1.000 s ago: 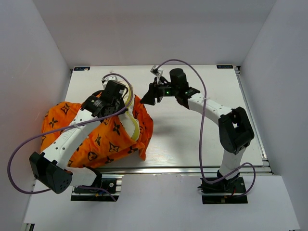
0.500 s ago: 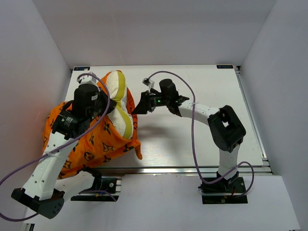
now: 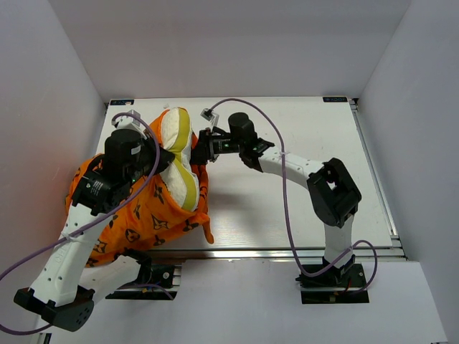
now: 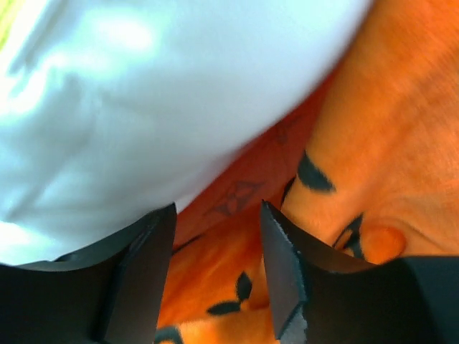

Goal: Put the pillow into the pillowcase

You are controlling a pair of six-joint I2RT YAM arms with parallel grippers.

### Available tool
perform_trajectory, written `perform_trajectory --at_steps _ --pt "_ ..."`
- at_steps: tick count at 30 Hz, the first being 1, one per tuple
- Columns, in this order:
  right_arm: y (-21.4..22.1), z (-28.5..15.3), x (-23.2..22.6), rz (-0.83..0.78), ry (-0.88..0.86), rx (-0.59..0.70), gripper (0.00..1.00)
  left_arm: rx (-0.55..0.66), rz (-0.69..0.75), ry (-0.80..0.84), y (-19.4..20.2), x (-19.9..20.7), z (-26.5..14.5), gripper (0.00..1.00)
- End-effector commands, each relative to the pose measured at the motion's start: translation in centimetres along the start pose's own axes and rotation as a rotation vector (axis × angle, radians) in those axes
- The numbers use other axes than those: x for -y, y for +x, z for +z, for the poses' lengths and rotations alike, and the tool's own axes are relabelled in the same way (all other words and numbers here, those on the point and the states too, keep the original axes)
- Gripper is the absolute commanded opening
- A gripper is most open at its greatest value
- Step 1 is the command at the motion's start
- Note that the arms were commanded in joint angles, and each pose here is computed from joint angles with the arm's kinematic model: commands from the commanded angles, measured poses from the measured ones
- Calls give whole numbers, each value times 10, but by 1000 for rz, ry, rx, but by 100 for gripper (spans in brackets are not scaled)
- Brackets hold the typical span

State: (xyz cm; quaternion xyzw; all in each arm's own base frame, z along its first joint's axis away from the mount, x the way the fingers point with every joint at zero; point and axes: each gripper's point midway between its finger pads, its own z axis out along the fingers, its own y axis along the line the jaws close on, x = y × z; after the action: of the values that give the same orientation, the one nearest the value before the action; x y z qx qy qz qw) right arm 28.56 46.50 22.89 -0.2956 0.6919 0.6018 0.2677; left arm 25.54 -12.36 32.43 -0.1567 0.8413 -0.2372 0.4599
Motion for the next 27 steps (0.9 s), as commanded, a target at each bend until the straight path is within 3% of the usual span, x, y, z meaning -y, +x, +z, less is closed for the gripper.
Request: perform_trajectory --at_steps 1,8,10,16,27 --pt "-13 11 5 -45 16 26 55 107 -60 120 -30 29 -19 0" --pt "-13 14 28 -83 115 22 51 115 -69 124 -30 28 -21 0" --pt "-25 3 23 -176 156 58 51 110 -67 114 -29 26 -20 0" --pt "-32 -12 22 -259 220 87 51 111 -71 117 -26 24 -20 0" --pt "-22 5 56 -230 280 36 51 122 -79 143 -30 29 -22 0"
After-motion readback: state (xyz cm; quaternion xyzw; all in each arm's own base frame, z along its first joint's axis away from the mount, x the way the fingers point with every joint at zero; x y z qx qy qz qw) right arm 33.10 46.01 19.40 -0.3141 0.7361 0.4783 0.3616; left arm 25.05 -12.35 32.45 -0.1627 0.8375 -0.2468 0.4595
